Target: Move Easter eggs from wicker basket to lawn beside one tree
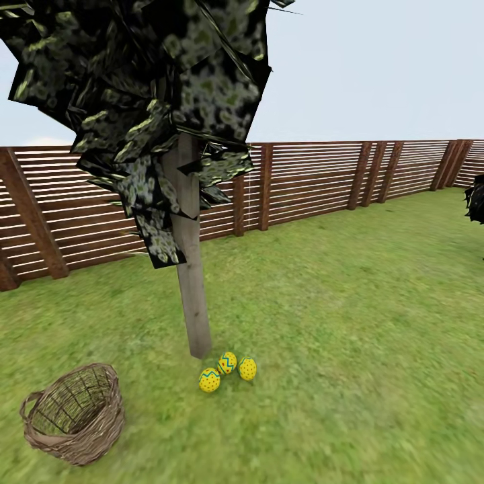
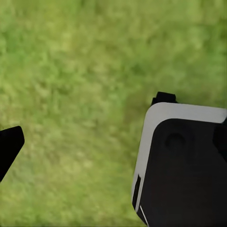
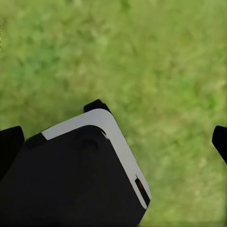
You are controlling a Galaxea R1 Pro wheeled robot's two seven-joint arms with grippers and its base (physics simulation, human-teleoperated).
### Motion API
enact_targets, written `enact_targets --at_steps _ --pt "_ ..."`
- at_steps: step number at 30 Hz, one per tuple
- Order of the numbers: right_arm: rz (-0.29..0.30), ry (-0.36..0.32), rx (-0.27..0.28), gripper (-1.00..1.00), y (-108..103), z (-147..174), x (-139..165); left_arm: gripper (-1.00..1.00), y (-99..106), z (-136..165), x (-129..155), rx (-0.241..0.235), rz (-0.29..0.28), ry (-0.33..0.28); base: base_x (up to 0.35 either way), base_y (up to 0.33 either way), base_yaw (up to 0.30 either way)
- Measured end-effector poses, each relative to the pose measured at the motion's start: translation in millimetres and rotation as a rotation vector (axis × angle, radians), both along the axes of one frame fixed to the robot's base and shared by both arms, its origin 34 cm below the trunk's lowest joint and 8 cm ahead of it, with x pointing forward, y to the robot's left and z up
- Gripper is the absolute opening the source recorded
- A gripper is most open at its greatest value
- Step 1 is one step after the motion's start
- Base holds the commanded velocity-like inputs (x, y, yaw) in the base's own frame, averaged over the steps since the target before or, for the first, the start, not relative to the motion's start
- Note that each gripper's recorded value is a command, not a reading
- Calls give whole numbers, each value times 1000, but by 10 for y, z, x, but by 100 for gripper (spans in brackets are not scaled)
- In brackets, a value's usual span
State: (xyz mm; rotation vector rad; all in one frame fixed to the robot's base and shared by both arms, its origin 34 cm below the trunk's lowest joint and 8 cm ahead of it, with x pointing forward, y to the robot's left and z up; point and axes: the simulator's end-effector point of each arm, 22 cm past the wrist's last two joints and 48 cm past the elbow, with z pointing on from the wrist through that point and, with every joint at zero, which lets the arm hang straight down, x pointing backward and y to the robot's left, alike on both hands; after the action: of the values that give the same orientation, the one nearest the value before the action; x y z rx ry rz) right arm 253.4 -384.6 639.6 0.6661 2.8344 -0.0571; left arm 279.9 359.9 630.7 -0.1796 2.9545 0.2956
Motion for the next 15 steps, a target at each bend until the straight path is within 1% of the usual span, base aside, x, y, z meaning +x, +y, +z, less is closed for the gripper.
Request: enact_targets --at_steps 7,15 --pt "7 4 1 100 25 -7 -12 100 -5 -4 -20 -1 1 4 0 0 0" --pt "-4 -3 -3 100 20 -6 -2 100 0 -2 -16 1 2 1 0 0 0"
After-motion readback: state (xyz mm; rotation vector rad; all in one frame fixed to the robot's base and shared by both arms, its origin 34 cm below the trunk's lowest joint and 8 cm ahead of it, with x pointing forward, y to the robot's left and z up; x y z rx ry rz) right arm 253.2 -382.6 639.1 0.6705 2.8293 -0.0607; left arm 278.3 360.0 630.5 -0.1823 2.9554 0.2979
